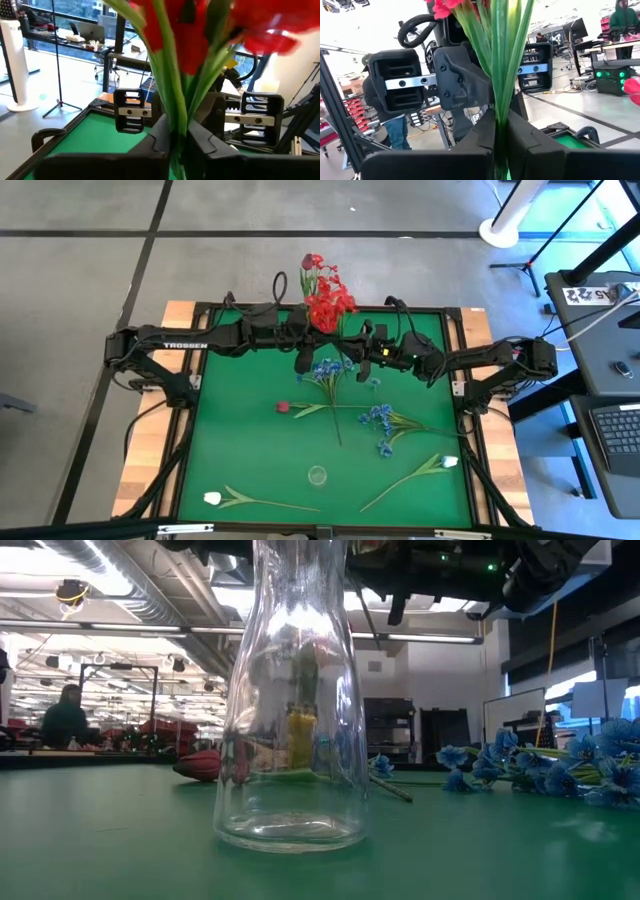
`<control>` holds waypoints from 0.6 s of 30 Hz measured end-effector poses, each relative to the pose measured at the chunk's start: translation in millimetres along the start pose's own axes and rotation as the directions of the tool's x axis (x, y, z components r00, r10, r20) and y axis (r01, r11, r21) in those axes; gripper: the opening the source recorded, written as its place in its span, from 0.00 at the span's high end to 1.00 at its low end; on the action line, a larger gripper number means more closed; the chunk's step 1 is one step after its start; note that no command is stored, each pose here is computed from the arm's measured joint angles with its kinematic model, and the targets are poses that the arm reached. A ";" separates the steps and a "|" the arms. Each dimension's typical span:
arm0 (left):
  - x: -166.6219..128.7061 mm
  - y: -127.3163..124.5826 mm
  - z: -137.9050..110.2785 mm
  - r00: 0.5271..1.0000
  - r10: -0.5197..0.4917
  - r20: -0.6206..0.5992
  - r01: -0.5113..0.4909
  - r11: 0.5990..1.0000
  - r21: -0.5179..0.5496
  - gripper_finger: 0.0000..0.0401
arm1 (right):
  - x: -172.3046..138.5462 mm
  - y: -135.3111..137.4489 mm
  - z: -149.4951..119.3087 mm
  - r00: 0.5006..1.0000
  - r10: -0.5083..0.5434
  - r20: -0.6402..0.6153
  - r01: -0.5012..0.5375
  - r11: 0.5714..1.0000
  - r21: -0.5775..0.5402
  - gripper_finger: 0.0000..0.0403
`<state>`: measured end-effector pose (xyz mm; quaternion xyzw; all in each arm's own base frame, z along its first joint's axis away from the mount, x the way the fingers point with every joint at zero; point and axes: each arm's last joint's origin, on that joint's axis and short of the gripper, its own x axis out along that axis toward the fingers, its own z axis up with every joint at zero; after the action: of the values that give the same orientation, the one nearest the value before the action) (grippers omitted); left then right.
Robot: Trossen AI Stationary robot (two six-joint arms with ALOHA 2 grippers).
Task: Sort flowers into vase by color
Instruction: Put the red flowers into the yellow vase
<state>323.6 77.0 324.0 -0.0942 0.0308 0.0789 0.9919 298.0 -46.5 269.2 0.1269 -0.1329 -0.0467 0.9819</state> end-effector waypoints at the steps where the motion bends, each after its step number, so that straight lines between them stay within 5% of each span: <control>1: 0.0 0.1 -0.5 1.000 0.001 -0.005 -0.001 1.000 0.000 0.97 | 0.0 -0.1 -0.2 1.000 -0.001 -0.002 0.001 1.000 0.000 0.93; 5: -0.1 1.2 -3.3 0.999 0.030 -0.031 -0.030 1.000 0.001 0.98 | -0.1 -0.9 -2.8 1.000 -0.007 -0.028 0.007 1.000 0.001 0.83; 13: -0.7 3.3 -6.2 0.995 0.080 -0.058 -0.078 0.997 0.025 0.99 | -1.9 -1.5 -8.4 0.993 -0.003 -0.120 0.001 1.000 -0.019 0.42; 18: -9.3 4.0 -5.4 0.985 0.139 -0.106 -0.134 0.989 0.059 0.99 | -12.0 2.5 5.3 0.986 -0.028 -0.167 0.019 0.998 -0.055 0.24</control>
<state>313.5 78.4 318.6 -0.0706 0.0937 0.1405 0.9831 285.2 -43.8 271.8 0.1058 -0.0473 -0.0507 0.9920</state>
